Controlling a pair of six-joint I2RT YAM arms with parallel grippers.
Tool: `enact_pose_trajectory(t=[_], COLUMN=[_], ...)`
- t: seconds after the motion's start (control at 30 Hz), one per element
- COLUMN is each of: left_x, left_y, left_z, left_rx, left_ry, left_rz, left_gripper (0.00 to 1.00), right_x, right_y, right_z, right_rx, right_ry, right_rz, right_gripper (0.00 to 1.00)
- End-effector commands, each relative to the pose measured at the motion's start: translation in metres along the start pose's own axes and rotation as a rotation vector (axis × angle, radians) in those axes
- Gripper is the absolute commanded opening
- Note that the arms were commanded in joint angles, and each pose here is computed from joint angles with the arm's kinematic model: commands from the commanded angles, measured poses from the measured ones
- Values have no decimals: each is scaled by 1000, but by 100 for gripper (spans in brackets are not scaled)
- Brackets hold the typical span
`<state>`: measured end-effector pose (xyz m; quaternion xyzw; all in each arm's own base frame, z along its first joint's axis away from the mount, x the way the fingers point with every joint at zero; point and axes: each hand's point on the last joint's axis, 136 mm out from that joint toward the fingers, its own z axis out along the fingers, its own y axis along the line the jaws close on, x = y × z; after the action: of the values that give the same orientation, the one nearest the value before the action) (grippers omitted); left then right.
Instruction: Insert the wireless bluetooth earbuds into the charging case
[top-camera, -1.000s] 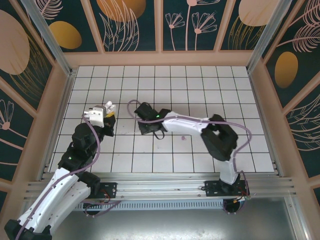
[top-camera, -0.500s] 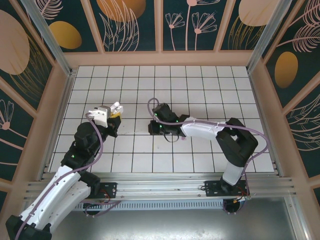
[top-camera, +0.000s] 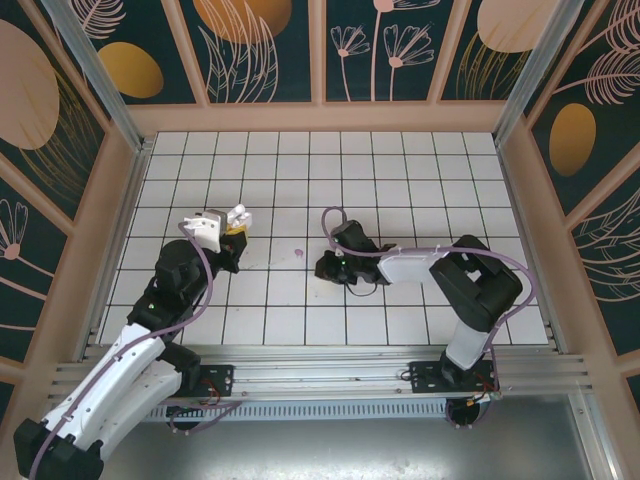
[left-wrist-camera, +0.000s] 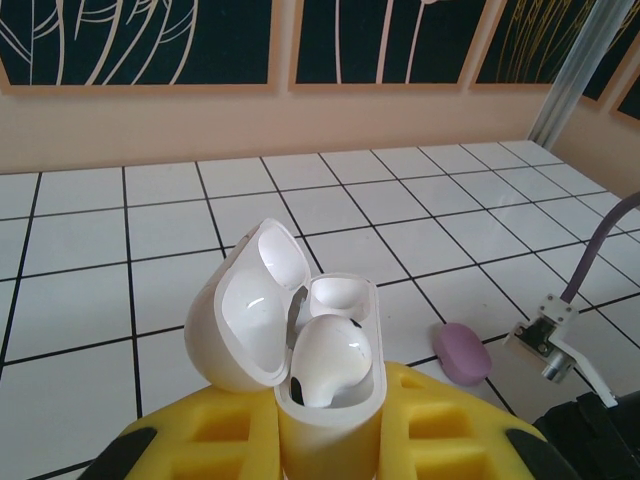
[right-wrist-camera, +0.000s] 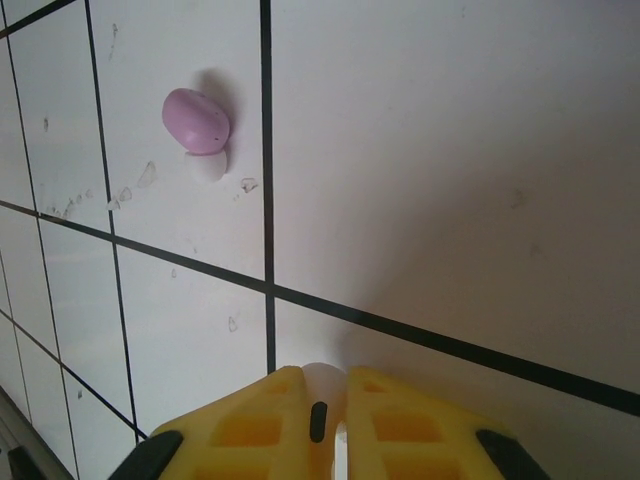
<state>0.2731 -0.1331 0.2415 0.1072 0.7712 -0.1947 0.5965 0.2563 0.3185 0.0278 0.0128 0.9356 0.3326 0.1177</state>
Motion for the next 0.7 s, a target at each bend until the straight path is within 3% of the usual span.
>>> enact_pose_trajectory(t=[0.0, 0.4, 0.67], left_x=[-16, -14, -12], left_y=[-6, -8, -11], left_z=[-1, 4, 4], left_rx=[27, 42, 57], left_ry=[-57, -52, -44], left_rz=[-10, -14, -16], left_gripper=[0, 0, 0], right_x=[2, 1, -13], right_y=[-29, -63, -38], right_z=[-10, -50, -71], right_rx=[111, 309, 287], right_ry=[-32, -120, -148], right_rz=[35, 13, -73], right_gripper=[18, 35, 37])
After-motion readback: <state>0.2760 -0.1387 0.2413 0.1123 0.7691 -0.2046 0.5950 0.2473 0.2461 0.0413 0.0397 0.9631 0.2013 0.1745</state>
